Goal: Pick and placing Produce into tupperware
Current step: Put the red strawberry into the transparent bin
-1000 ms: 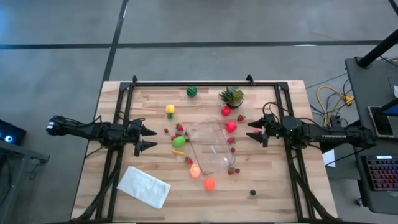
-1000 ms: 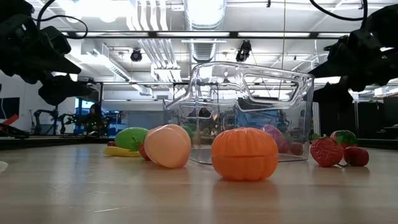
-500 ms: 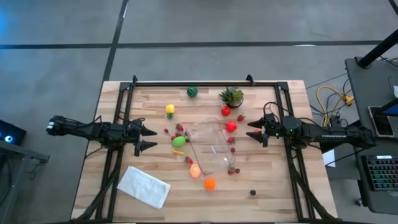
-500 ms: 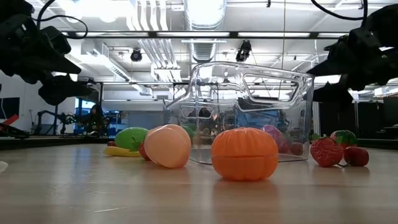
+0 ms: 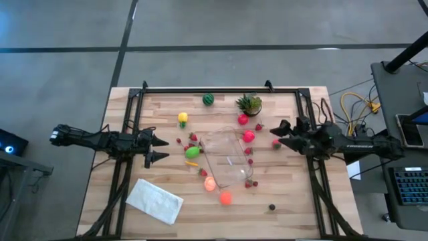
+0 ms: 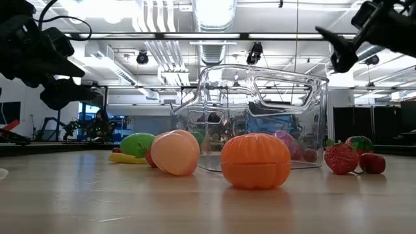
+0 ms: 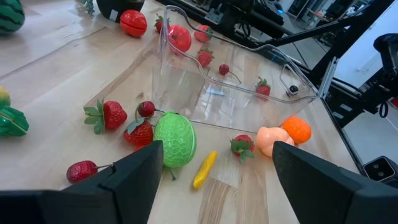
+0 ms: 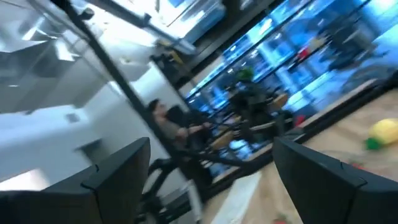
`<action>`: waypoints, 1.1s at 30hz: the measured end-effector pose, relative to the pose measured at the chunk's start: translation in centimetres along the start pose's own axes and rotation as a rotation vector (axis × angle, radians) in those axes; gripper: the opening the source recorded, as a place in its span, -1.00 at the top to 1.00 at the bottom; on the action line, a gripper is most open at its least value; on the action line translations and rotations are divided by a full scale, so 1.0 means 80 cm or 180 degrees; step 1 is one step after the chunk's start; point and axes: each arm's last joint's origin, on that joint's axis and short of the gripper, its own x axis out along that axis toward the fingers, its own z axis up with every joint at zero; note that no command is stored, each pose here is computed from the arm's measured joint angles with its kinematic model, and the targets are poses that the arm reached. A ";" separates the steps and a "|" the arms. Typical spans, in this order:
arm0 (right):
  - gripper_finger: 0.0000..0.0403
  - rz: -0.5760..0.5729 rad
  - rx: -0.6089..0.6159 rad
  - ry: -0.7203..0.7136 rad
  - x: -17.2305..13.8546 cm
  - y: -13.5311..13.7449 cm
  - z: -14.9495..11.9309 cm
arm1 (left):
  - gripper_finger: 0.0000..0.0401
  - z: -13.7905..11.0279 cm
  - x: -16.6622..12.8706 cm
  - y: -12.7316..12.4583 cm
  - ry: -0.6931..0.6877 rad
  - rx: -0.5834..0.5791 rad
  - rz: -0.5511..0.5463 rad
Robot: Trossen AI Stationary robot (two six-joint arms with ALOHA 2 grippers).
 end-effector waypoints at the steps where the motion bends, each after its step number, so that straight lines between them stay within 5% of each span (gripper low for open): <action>1: -0.63 0.0060 0.0051 0.0054 0.002 0.004 0.003 | -0.44 0.000 0.000 0.000 0.0001 0.0000 -0.0001; 3: -0.63 0.0166 -0.0017 0.0240 0.008 0.013 0.012 | -0.44 0.000 0.000 0.000 0.0001 0.0000 -0.0002; 7: -0.63 0.0047 -0.0753 0.0751 0.028 0.032 0.036 | -0.44 0.000 0.000 0.000 0.0001 0.0000 -0.0001; 13: -0.63 -0.2065 -0.1287 0.1121 0.061 0.029 0.073 | -0.44 0.000 0.000 0.000 0.0001 0.0000 -0.0001; 17: -0.63 -0.3172 -0.0841 0.1123 0.088 0.024 0.088 | -0.44 0.000 0.000 0.000 0.0000 0.0001 -0.0001; 24: -0.63 -0.4295 -0.0080 0.1900 0.126 0.004 0.079 | -0.44 0.000 0.000 0.000 0.0000 0.0000 -0.0001; 30: -0.63 -0.5745 0.0490 0.2383 0.115 -0.018 0.068 | -0.44 0.000 0.000 0.000 0.0000 0.0000 -0.0001; 33: -0.63 -0.5966 0.0671 0.2668 0.109 -0.029 0.063 | -0.44 0.000 0.000 0.000 0.0000 0.0000 -0.0001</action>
